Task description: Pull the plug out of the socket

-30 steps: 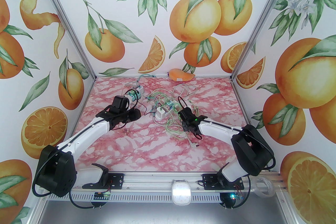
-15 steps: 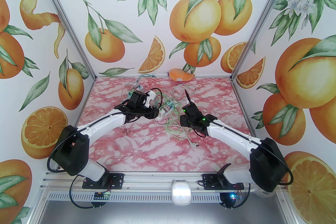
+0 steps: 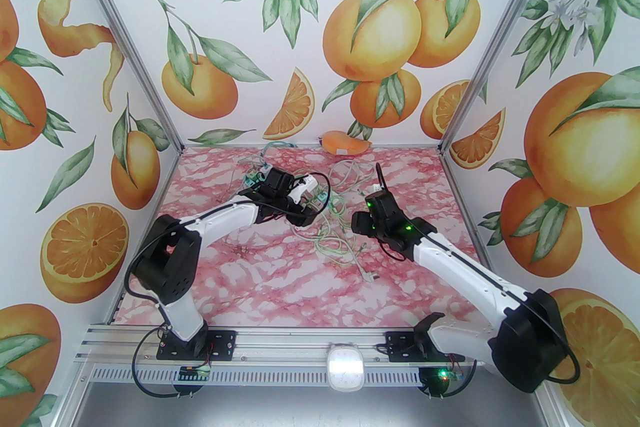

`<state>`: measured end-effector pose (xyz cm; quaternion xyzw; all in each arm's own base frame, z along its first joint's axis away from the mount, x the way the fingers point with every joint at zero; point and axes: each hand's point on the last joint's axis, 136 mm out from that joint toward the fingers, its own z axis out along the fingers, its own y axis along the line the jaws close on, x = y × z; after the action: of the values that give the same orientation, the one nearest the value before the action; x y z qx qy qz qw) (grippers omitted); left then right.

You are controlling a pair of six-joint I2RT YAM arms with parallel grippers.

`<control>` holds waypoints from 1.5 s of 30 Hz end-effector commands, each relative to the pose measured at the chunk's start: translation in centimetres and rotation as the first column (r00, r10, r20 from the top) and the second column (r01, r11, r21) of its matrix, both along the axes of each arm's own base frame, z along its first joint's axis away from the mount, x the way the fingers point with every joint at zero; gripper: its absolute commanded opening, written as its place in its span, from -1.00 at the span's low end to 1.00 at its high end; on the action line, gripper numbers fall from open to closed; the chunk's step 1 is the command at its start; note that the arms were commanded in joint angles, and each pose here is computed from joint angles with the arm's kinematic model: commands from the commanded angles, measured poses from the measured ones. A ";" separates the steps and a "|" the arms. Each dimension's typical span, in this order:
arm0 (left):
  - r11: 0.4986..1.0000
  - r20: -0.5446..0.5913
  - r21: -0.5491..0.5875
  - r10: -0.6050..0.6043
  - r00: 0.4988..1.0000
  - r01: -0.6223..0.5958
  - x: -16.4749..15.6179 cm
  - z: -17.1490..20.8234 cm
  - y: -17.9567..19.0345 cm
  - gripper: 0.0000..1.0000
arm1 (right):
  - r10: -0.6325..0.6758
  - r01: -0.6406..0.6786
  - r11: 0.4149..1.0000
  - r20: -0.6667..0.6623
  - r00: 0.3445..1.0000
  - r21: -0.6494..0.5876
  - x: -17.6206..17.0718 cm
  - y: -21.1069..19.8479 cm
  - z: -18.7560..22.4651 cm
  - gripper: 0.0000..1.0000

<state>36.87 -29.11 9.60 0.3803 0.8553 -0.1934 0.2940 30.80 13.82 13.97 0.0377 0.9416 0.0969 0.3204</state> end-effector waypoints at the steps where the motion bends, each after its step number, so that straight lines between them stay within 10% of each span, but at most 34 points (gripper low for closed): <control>1: 0.998 0.020 0.022 -0.053 0.998 0.052 0.4 0.1 -0.8 0.54 | 0.007 -0.007 1.000 -0.011 1.000 0.026 0.0 0.2 0.9 0.27; 19: 0.996 -0.003 0.080 -0.038 0.999 0.038 0.3 -2.3 -1.2 -0.02 | 0.099 -0.097 0.974 0.002 0.995 0.204 2.0 3.8 1.4 0.41; 30: 0.982 -0.050 0.051 0.187 0.981 -0.185 -1.9 -1.5 -0.4 -0.01 | 0.143 -0.102 0.809 -0.026 0.989 0.579 6.7 10.1 -0.3 0.26; 45: 0.974 -0.083 0.060 0.222 0.972 -0.217 -2.0 -2.8 -0.3 0.01 | 0.154 -0.003 0.805 -0.204 0.967 0.594 9.0 12.7 -6.6 0.14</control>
<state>35.11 -29.87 7.14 0.2916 0.9036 -0.1595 0.2703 39.26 25.61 7.36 0.1084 0.8992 0.3846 0.1782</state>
